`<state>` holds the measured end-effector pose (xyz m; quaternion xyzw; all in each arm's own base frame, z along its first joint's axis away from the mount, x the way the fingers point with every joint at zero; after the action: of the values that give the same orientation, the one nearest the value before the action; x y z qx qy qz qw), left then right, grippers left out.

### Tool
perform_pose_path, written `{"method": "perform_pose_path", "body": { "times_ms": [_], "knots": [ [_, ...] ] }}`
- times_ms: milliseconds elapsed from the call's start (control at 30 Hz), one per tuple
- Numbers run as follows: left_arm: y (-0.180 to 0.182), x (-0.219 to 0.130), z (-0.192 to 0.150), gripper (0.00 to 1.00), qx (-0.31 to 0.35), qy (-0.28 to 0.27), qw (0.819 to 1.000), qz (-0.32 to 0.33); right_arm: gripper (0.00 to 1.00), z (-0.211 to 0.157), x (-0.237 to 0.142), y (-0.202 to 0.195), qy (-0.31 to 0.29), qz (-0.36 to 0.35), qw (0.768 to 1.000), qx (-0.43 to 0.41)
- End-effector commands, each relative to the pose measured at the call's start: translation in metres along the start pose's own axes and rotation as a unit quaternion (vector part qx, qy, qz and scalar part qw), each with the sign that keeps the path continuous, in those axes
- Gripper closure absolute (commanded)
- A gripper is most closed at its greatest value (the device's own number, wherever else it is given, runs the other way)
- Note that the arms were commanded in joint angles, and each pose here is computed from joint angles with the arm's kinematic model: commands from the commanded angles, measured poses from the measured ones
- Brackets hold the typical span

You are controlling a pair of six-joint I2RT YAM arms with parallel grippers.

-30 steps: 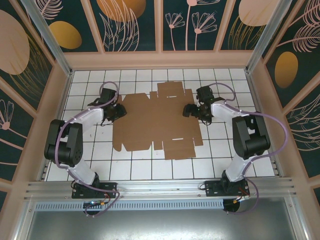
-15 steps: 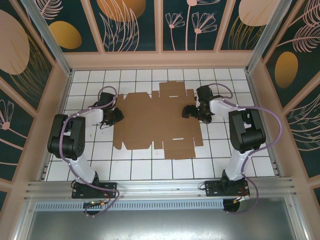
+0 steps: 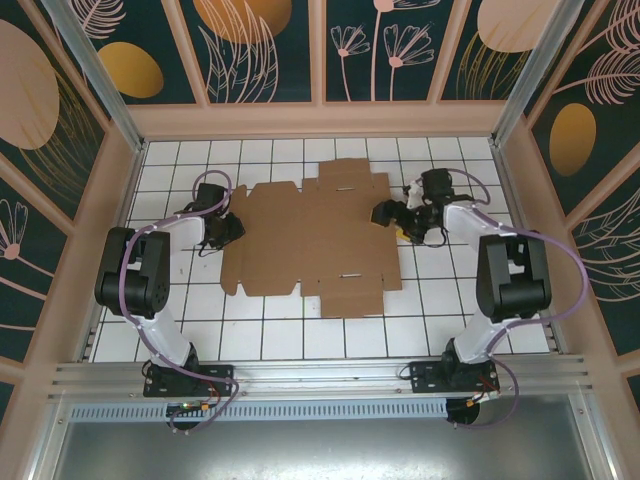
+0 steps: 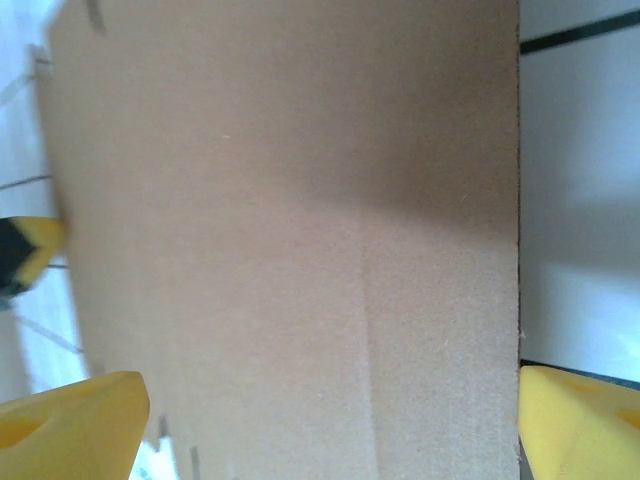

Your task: Fold the paper box

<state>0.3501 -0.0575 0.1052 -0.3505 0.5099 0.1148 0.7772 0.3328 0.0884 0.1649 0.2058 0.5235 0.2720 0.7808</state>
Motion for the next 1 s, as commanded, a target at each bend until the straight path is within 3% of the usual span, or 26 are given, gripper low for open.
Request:
{"method": "perform_pose_path", "body": {
  "times_ms": [0, 367, 600, 800, 900, 967],
  "knots": [
    [0.013, 0.011, -0.014, 0.75, 0.001, 0.053, 0.998, 0.035, 0.07, -0.004, -0.009, 0.023, -0.009, 0.141, 0.99, 0.0],
    [0.01, 0.003, -0.011, 0.75, 0.003, 0.045, 0.999, 0.027, 0.12, -0.018, -0.02, 0.018, -0.048, 0.261, 0.963, 0.05],
    [0.007, 0.001, -0.013, 0.75, 0.004, 0.056, 0.998, 0.011, 0.17, -0.032, -0.036, 0.03, -0.105, 0.379, 0.918, 0.053],
    [0.004, -0.007, -0.01, 0.75, 0.008, 0.049, 0.999, 0.012, 0.48, -0.038, -0.028, 0.009, -0.104, 0.4, 0.905, 0.097],
    [0.002, -0.016, -0.008, 0.74, 0.013, 0.038, 0.999, 0.012, 0.54, -0.039, -0.02, -0.008, -0.107, 0.361, 0.919, 0.115],
    [0.001, -0.019, -0.008, 0.73, 0.013, 0.038, 0.999, 0.009, 0.61, -0.036, -0.01, -0.017, -0.1, 0.287, 0.946, 0.113]
  ]
}}
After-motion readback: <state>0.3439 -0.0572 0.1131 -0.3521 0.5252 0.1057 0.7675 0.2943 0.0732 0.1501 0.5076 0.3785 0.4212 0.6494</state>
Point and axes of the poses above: each hand's point on the last joint's axis, 136 mm out from that joint toward the fingers, its own x axis out along the fingers, its own y axis along the line the jaws close on, z = x × y, the point moved 10 cm from there along -x, back along the fingers, and after that the axes turned 13 degrees about -x, right-handed, at the moved point
